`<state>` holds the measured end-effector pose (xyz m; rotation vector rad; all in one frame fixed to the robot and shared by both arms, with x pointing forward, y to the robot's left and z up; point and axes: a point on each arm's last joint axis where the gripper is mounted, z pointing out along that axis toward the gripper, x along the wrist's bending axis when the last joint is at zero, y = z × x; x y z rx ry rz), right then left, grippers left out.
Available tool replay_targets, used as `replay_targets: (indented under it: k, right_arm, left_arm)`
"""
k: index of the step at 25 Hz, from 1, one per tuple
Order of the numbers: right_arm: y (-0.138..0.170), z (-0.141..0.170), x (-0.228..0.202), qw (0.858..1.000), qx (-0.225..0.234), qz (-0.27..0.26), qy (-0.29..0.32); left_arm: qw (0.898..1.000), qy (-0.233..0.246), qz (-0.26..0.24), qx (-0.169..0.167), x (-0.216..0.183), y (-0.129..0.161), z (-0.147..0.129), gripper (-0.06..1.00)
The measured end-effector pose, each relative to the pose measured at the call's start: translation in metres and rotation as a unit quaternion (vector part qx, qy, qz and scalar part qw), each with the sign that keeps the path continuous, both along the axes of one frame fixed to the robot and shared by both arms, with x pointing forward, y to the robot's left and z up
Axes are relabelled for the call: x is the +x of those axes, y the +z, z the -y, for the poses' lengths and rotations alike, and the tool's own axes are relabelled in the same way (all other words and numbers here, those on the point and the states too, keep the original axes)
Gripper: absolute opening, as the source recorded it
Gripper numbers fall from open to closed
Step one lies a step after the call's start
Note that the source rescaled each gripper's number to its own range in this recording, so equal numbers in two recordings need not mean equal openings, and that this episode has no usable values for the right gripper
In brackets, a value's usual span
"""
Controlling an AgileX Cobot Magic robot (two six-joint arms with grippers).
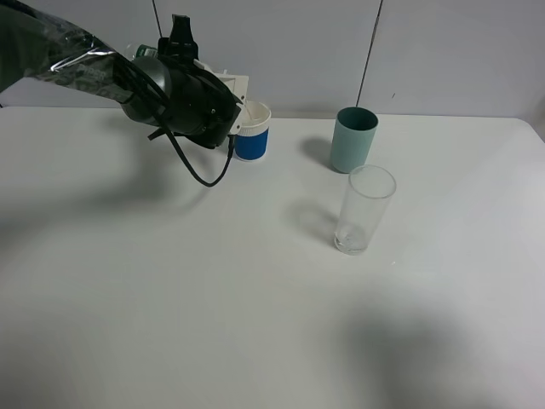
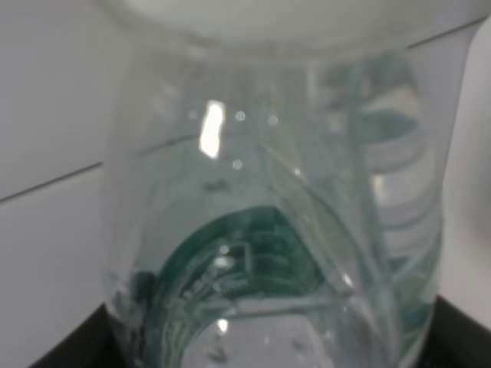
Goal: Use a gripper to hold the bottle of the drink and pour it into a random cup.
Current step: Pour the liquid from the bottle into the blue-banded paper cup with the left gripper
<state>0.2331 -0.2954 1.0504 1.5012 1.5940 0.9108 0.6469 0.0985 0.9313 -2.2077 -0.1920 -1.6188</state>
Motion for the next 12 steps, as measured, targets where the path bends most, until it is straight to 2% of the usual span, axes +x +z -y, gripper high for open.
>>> replay_targets:
  k: [12]
  right_arm:
    - [-0.0001, 0.0014, 0.0000, 1.000, 0.004, 0.000, -0.011]
  left_arm:
    - [1.000, 0.005, 0.004, 0.006, -0.0002, 0.0010, -0.0011, 0.00]
